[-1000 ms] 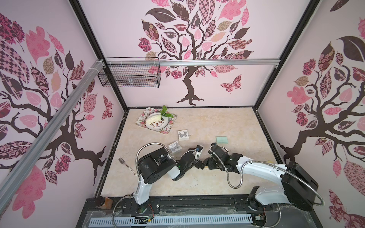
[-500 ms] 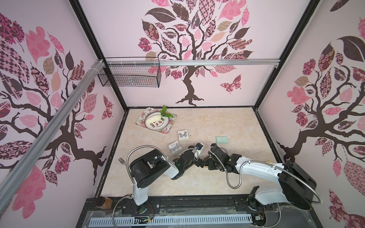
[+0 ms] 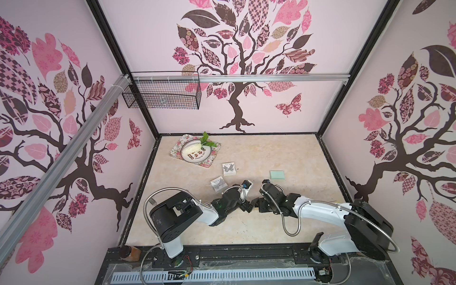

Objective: Take the rings out of the lift-off lid box
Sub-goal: Take out the ring from the jewelry box.

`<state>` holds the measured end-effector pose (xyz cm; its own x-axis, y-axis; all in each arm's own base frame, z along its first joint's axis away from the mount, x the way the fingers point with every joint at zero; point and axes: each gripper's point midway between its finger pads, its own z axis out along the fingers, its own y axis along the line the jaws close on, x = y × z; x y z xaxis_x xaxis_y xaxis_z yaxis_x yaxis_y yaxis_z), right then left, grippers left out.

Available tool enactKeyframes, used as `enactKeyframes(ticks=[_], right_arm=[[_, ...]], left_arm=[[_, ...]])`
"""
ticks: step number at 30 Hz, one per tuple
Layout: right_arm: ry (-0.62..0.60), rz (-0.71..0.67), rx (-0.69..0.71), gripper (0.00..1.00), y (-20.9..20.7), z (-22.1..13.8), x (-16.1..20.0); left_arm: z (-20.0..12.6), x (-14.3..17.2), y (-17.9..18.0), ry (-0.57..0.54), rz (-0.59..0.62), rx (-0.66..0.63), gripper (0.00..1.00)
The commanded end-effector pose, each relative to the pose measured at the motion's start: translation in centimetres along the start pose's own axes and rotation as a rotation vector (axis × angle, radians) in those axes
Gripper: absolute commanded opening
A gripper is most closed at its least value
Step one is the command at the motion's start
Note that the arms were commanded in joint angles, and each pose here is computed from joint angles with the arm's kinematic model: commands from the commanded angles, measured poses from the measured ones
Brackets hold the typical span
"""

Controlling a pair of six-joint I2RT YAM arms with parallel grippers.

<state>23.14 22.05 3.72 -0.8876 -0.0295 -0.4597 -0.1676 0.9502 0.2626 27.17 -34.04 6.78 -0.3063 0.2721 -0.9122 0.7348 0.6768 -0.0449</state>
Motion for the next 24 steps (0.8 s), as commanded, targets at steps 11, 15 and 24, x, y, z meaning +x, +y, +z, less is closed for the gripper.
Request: enactKeyframes(ticks=[11,15,24], right_arm=[[-0.041,0.020,-0.039,0.00,0.3,-1.1,-0.4],[-0.040,0.020,-0.046,0.00,0.4,-1.0,-0.2],[-0.038,0.012,-0.061,0.00,0.6,-1.0,-0.1]], left_arm=[[0.9,2.5,-0.9,0.143,-0.001,0.042,0.98],[1.2,2.2,-1.1,0.148,0.000,0.054,0.98],[1.8,2.1,-0.8,0.222,0.053,0.028,0.98]])
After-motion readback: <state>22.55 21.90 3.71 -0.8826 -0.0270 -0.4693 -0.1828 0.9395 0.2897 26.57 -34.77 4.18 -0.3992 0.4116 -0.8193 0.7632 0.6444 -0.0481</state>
